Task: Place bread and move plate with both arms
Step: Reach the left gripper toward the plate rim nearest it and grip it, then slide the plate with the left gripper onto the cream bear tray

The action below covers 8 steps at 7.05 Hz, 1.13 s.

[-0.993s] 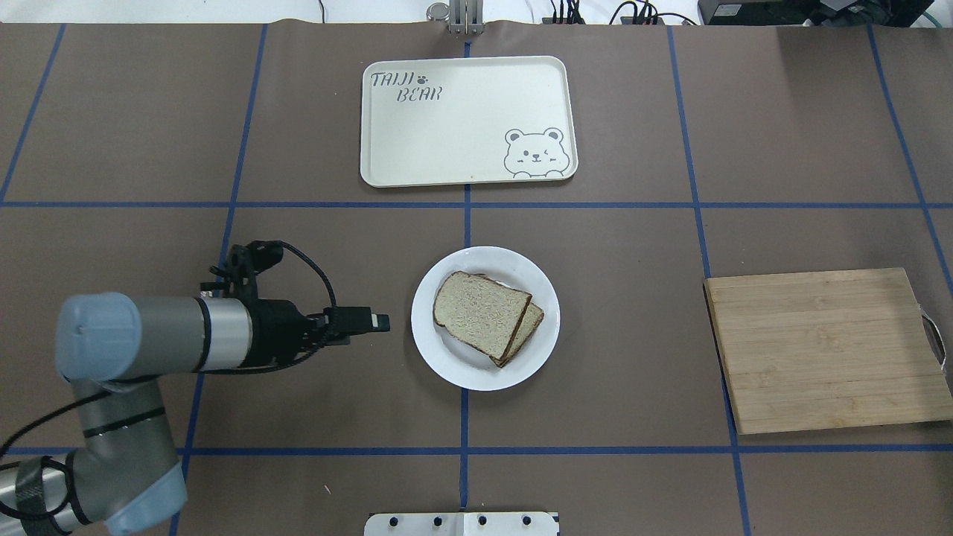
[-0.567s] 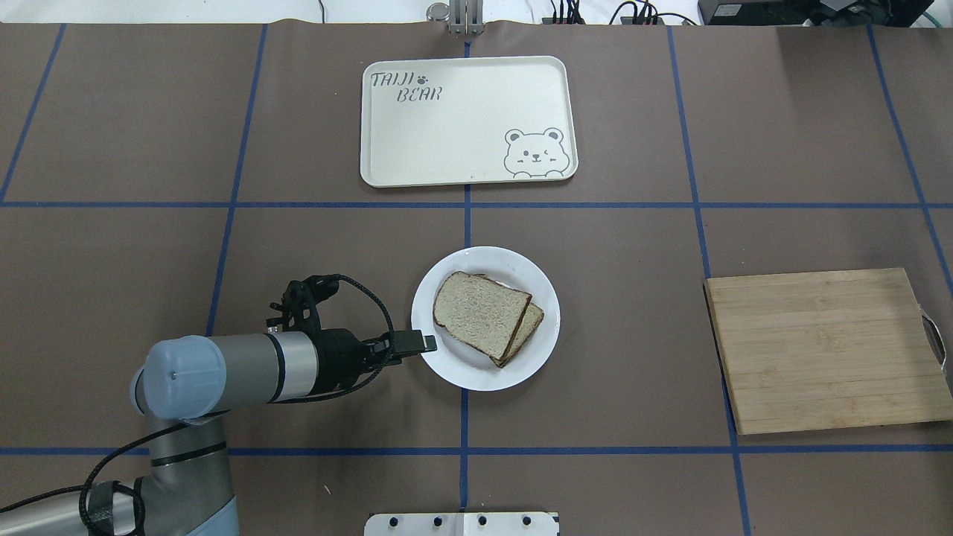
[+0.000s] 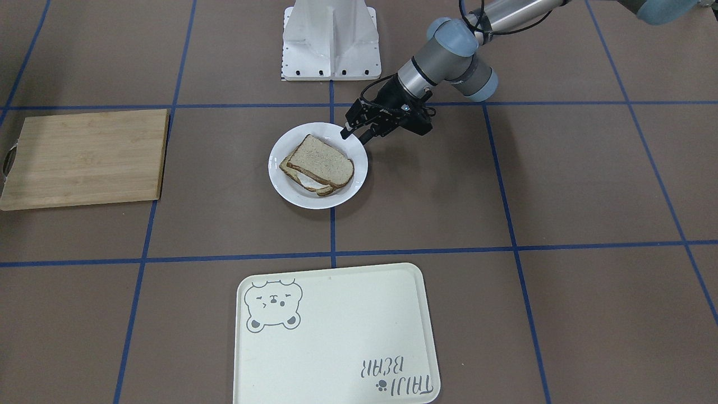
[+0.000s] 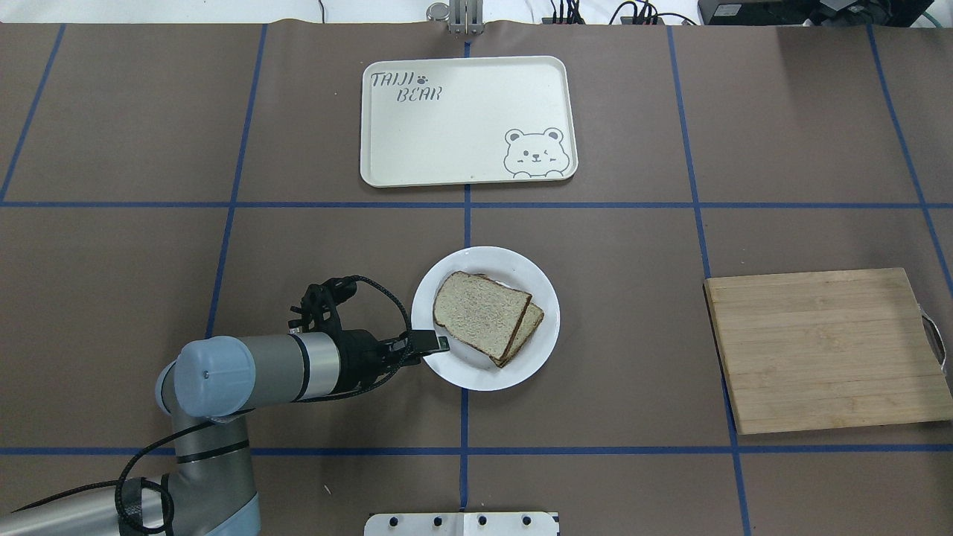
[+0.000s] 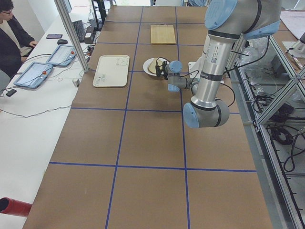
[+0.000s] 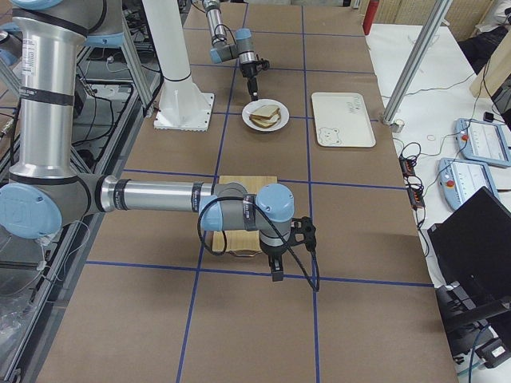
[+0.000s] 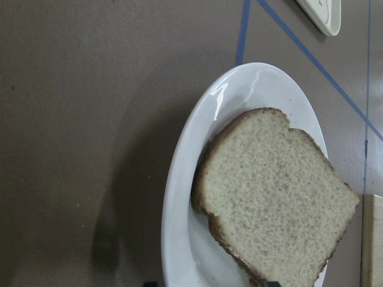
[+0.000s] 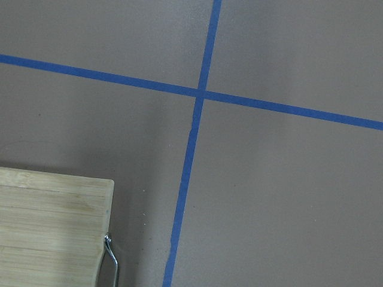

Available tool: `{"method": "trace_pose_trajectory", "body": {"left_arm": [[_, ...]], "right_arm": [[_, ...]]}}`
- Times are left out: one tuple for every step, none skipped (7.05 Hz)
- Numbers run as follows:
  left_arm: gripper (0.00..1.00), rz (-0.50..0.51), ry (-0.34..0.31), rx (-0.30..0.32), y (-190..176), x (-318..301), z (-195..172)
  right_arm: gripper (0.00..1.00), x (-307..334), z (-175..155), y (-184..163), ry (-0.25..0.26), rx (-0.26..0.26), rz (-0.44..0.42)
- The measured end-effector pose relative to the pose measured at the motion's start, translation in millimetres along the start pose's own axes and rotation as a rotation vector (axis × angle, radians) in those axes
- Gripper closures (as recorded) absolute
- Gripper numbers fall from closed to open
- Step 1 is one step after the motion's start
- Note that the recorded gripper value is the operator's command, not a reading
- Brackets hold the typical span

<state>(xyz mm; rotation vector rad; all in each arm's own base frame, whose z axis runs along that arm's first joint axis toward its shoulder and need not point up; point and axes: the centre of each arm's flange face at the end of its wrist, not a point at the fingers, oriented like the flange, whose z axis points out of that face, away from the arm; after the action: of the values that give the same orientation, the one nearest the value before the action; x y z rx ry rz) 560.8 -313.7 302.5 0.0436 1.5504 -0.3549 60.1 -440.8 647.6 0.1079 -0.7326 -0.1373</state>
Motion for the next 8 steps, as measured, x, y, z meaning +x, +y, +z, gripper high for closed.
{"method": "trace_pose_trajectory", "body": {"left_arm": [[0.37,-0.016,-0.005,0.001,-0.5,-1.8,1.7],[0.42,-0.021,-0.008,0.002,-0.8,-3.1,2.9],[0.42,-0.022,-0.01,0.002,-0.6,-3.9,3.7],[0.43,-0.023,-0.009,0.001,-0.2,-2.9,5.0],[0.44,-0.024,-0.007,0.001,0.3,-0.2,8.2],[0.44,-0.027,-0.006,0.004,0.3,2.5,13.8],[0.59,-0.032,-0.009,0.012,-0.4,3.3,20.1],[1.0,-0.034,-0.009,0.018,-1.0,3.7,23.8]], "right_arm": [[0.0,-0.1,-0.2,-0.3,0.0,0.0,0.0],[0.0,-0.1,-0.3,-0.6,0.001,0.001,0.0],[0.0,-0.1,-0.4,-0.8,0.001,0.001,0.0],[0.0,-0.4,-0.8,-1.5,0.002,0.001,0.0],[0.0,-0.5,-1.0,-2.3,0.002,0.0,0.0],[0.0,-0.5,-1.2,-3.1,0.003,0.0,0.001],[0.0,-0.7,-1.5,-3.8,0.003,0.0,0.002],[0.0,-0.9,-1.8,-4.5,0.003,0.0,0.002]]}}
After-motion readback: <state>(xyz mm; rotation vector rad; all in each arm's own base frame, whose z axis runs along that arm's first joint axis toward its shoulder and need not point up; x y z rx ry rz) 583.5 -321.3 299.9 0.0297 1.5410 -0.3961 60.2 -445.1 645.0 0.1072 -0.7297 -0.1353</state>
